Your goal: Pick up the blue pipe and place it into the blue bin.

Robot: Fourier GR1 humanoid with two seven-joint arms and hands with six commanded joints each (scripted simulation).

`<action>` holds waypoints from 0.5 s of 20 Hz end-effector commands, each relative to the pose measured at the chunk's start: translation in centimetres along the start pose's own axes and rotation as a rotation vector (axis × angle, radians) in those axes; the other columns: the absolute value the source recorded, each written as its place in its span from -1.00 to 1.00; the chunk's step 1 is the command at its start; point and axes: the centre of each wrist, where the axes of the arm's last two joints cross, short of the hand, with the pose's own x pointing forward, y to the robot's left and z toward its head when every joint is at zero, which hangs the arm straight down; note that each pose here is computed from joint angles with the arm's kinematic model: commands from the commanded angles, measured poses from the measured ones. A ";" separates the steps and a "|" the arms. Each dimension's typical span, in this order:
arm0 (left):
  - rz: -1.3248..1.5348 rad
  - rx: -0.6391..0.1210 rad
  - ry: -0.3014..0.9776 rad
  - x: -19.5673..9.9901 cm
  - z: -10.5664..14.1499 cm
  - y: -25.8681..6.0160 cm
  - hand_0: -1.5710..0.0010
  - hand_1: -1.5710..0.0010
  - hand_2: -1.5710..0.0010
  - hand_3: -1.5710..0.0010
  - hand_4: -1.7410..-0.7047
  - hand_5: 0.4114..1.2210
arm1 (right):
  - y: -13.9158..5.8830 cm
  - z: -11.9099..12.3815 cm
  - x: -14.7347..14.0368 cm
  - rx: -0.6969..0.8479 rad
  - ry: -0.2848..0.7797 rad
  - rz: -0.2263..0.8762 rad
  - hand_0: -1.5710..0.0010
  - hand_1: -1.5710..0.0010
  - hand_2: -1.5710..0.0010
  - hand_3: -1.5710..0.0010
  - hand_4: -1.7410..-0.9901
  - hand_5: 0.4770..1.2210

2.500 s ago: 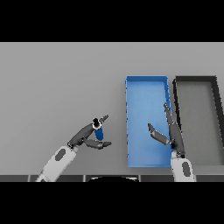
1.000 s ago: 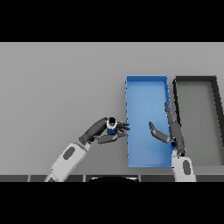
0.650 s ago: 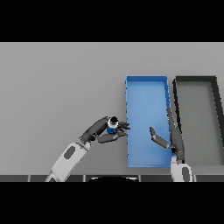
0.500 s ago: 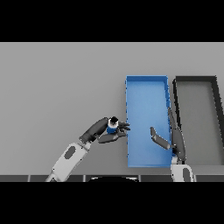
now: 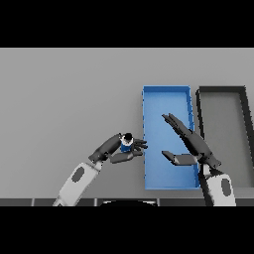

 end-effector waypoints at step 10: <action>-0.015 -0.023 -0.039 0.0 -0.9 0.0 -1.00 -1.00 -1.00 -1.00 -0.47 1.00 | 3.6 -5.8 3.6 0.340 -0.009 0.090 1.00 1.00 0.94 1.00 0.22 -0.79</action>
